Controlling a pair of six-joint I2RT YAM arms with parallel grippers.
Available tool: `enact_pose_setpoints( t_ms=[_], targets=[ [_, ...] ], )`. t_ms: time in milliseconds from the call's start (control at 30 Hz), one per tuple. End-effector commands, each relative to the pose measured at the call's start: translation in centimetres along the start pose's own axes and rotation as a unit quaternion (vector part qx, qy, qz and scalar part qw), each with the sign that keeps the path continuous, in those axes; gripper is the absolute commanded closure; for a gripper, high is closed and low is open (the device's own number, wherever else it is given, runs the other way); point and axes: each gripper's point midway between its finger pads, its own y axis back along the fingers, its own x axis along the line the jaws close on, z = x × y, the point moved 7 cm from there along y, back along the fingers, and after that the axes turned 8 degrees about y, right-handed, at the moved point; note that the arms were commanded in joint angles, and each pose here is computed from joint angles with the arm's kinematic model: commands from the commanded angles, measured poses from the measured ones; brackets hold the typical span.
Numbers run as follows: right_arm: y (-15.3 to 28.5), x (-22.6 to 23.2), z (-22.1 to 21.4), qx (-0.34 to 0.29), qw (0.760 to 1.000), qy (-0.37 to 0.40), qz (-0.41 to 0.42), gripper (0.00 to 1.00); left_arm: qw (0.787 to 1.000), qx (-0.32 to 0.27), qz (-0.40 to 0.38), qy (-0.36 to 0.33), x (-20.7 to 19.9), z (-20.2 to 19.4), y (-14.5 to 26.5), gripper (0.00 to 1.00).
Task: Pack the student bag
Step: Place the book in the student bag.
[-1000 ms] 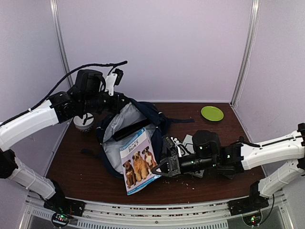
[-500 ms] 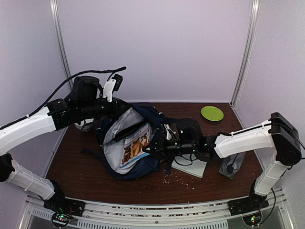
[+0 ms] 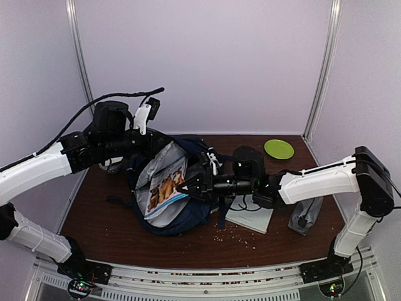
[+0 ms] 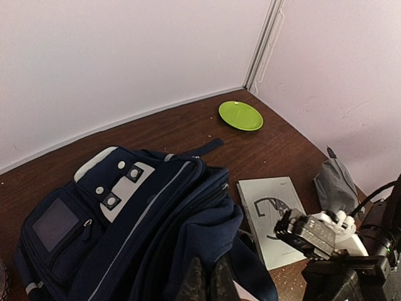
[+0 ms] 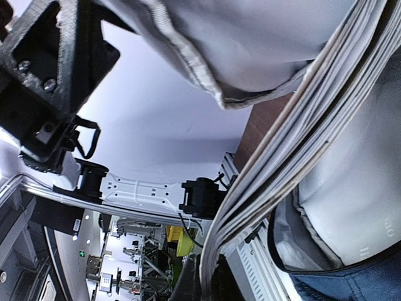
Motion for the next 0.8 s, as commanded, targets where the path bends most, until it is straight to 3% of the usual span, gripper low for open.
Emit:
enact_pose_setpoints(
  t_ms=[0, 467, 767],
  targets=[
    [1.6, 3.5, 0.4, -0.024, 0.993, 0.044, 0.103, 1.0, 0.994, -0.101, -0.048, -0.005, -2.0, 4.2, 2.4, 1.0],
    [-1.5, -3.1, 3.1, -0.051, 0.998, -0.011, 0.025, 1.0, 0.993, -0.092, -0.072, 0.004, -3.0, 4.0, 3.1, 1.0],
    [-1.8, -6.8, 5.5, -0.112, 0.991, -0.064, -0.044, 1.0, 0.994, -0.084, -0.074, 0.006, -3.3, 3.3, 2.8, 1.0]
  ],
)
